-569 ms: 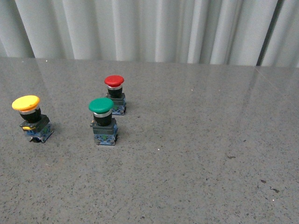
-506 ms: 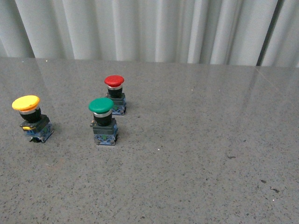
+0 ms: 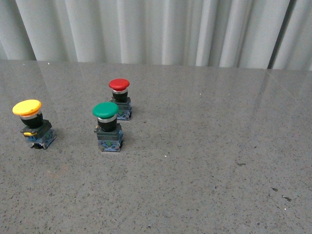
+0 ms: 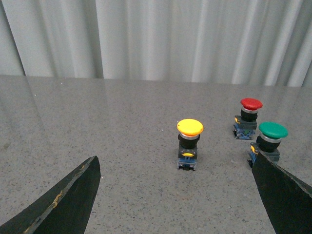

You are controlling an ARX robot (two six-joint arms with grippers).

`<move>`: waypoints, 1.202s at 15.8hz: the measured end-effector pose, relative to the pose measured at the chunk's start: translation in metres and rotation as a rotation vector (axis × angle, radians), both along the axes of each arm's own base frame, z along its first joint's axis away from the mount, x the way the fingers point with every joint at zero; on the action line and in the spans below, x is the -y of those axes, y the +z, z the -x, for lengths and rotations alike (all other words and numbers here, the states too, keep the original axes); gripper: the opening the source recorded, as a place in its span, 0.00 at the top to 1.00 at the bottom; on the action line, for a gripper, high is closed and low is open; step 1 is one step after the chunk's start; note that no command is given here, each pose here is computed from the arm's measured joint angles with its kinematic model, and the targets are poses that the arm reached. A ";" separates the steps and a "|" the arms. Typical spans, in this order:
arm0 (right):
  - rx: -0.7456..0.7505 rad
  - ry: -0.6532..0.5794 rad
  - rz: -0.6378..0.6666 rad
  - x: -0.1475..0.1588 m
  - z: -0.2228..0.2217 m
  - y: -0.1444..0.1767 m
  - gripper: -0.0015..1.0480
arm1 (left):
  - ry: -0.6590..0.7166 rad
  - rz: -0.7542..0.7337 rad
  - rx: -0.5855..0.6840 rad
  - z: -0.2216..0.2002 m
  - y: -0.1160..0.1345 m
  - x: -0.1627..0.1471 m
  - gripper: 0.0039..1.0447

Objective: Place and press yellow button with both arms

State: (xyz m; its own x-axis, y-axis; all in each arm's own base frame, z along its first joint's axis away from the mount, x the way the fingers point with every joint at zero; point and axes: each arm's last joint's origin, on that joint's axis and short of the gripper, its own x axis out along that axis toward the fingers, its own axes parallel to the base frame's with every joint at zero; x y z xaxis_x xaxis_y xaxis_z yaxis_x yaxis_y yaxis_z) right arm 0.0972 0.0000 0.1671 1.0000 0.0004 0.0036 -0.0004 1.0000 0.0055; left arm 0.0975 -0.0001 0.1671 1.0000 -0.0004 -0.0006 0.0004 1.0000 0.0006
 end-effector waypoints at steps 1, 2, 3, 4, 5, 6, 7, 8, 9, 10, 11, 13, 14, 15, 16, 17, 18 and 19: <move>0.000 0.000 0.000 0.000 0.000 0.000 0.06 | 0.000 0.000 0.000 0.000 0.000 0.000 0.06; 0.000 0.000 0.000 0.000 0.000 0.000 0.06 | 0.000 0.000 0.000 0.000 0.000 0.000 0.06; 0.000 0.000 0.000 0.000 0.000 0.000 0.06 | 0.000 0.000 0.000 0.000 0.000 0.000 0.06; 0.000 0.000 0.000 0.000 0.000 0.000 0.06 | 0.000 0.000 0.000 0.000 0.000 0.000 0.06; 0.000 0.000 0.000 0.000 0.000 0.000 0.06 | 0.000 0.000 0.000 0.000 0.000 0.000 0.06; 0.000 0.000 0.000 0.000 0.000 0.000 0.06 | 0.000 0.000 0.000 0.000 0.000 0.000 0.06; 0.000 0.000 0.000 0.000 0.000 0.000 0.06 | 0.000 0.000 0.000 0.000 0.000 0.000 0.06; 0.000 0.000 0.000 0.000 0.000 0.000 0.06 | 0.000 0.000 0.000 0.000 0.000 0.000 0.06; 0.000 0.000 0.000 0.000 0.000 0.000 0.06 | 0.000 0.000 0.000 0.000 0.000 0.000 0.06; 0.000 0.000 0.000 0.000 0.000 0.000 0.06 | 0.000 0.000 0.000 0.000 0.000 0.000 0.06; 0.000 -0.001 0.000 0.000 0.000 0.000 0.06 | 0.057 0.016 -0.148 -0.001 -0.004 0.000 0.06; 0.000 0.000 0.000 0.000 0.000 0.000 0.06 | 0.091 0.002 -0.131 -0.019 0.017 -0.009 0.06; 0.000 0.000 0.000 0.000 0.000 0.000 0.06 | 0.081 -0.020 -0.082 -0.030 0.031 -0.013 0.06; 0.001 0.000 0.000 0.000 0.000 0.000 0.06 | 0.080 -0.058 -0.042 -0.044 0.046 -0.016 0.06; 0.000 0.000 0.000 0.000 0.000 0.000 0.06 | 0.030 -0.098 -0.012 -0.067 0.063 -0.017 0.06; 0.000 0.000 0.000 0.000 0.000 0.000 0.06 | -0.009 -0.121 -0.023 -0.089 0.073 -0.016 0.06; 0.001 0.000 0.000 0.000 0.000 0.000 0.06 | -0.078 -0.118 -0.106 -0.119 0.078 -0.012 0.06; 0.001 0.000 0.000 0.000 0.000 0.000 0.06 | -0.133 -0.106 -0.182 -0.140 0.077 -0.006 0.06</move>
